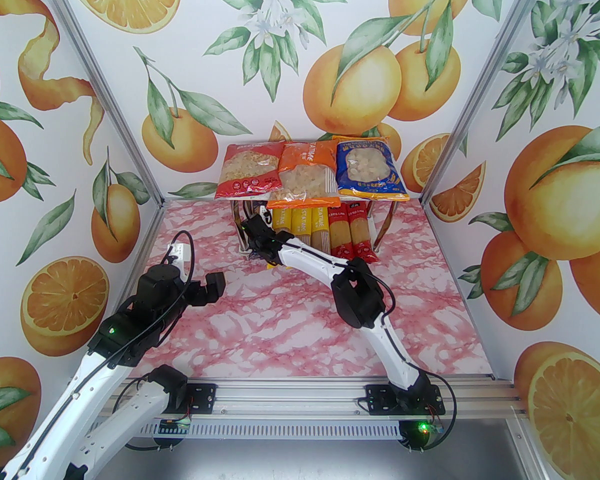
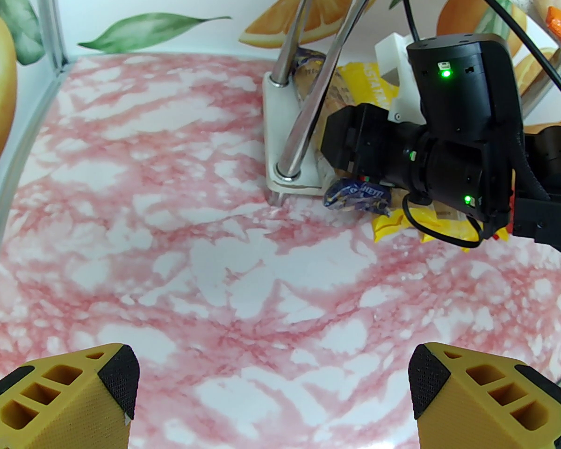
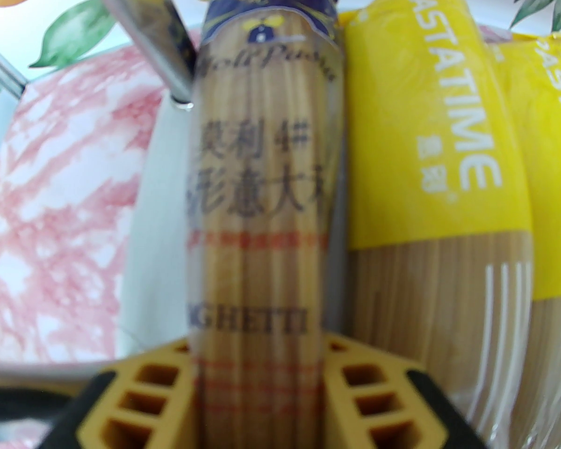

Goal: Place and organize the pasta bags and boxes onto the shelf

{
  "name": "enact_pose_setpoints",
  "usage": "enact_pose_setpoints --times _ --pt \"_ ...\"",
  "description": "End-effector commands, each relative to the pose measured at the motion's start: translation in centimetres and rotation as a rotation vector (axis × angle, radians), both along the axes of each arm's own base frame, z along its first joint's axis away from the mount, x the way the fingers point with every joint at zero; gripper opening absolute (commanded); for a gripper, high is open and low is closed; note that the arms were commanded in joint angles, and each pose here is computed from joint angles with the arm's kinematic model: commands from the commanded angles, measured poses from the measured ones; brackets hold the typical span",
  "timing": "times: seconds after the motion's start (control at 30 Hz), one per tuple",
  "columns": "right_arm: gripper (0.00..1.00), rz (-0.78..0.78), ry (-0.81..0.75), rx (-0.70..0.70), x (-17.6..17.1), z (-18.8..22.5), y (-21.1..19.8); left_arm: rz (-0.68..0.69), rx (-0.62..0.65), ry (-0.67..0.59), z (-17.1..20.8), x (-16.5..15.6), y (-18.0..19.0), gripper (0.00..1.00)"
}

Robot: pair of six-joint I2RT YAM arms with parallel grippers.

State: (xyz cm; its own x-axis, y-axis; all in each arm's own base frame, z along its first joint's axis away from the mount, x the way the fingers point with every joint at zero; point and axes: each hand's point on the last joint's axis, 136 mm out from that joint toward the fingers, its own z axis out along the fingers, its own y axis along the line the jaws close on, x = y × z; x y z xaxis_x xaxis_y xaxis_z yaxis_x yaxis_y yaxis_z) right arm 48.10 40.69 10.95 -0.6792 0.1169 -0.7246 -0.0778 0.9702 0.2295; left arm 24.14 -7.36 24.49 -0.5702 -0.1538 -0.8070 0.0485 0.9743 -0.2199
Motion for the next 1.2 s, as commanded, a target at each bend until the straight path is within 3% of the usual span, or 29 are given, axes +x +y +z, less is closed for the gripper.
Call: enact_pose_setpoints --times 0.0,0.37,0.83,1.17 --pt "0.44 -0.023 -0.042 0.053 1.6 1.1 0.3 0.004 -0.022 -0.015 0.1 0.2 -0.1 1.0" --pt "0.78 0.077 -0.066 0.139 1.0 3.5 2.0 0.012 -0.02 -0.008 -0.3 0.2 0.2 1.0" --pt "0.78 0.188 -0.15 0.266 -2.5 8.2 1.2 0.013 -0.015 -0.004 -0.9 0.6 0.1 1.0" --pt "0.78 0.204 -0.095 0.232 -8.2 7.4 -4.2 0.015 -0.03 0.008 -1.7 0.8 -0.1 1.0"
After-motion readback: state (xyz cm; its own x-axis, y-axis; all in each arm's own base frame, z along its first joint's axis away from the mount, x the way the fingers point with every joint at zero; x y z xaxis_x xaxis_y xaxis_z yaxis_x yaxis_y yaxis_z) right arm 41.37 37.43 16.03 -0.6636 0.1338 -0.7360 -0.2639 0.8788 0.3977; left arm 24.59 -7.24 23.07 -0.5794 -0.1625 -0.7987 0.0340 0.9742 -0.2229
